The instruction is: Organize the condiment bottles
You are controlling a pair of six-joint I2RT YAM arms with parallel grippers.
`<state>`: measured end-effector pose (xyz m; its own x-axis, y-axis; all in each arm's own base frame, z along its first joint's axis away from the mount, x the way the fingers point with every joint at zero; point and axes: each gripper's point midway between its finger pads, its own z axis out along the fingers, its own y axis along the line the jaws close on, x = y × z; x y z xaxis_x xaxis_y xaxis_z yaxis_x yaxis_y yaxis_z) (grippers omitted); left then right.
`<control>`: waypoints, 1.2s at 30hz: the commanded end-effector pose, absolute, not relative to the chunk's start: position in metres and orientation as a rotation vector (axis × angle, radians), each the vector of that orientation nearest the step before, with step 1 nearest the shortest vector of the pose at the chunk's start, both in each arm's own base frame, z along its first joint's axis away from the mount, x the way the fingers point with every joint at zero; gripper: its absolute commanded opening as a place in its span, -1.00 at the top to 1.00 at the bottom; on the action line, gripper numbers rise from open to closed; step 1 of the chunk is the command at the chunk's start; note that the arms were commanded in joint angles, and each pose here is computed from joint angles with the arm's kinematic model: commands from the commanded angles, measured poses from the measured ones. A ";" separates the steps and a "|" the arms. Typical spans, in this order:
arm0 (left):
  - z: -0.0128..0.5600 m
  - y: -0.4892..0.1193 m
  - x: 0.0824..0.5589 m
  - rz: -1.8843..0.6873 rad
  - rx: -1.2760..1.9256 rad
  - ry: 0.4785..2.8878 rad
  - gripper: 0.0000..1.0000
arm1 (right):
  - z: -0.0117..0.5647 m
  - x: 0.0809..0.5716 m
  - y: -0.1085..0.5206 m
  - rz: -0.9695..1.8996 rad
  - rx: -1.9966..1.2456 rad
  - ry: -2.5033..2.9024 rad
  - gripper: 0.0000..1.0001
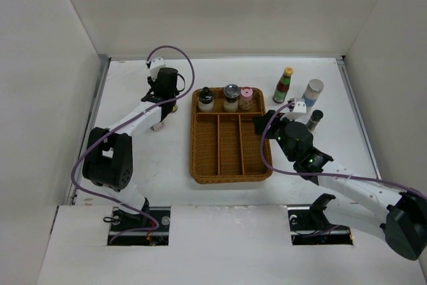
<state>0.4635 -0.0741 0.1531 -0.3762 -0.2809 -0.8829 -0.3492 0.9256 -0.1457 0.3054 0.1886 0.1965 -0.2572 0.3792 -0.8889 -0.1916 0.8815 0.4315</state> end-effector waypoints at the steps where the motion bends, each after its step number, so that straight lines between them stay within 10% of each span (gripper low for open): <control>1: 0.184 -0.077 0.471 0.035 -0.471 1.904 0.58 | 0.209 0.307 0.194 0.591 0.154 1.702 -0.38; 13: 0.305 -0.105 0.397 -0.118 -0.384 1.691 0.77 | 0.211 0.306 0.191 0.592 0.164 1.691 -0.42; 36: 0.225 -0.231 0.360 -0.250 -0.107 1.862 0.76 | 0.211 0.308 0.176 0.572 0.209 1.668 -0.46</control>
<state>0.3464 -0.2247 0.1939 -0.3983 -0.1001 -0.9118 0.0549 0.9896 -0.1327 0.3053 0.1772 0.1905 -0.2491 0.3918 -0.8857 -0.1662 0.8837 0.4376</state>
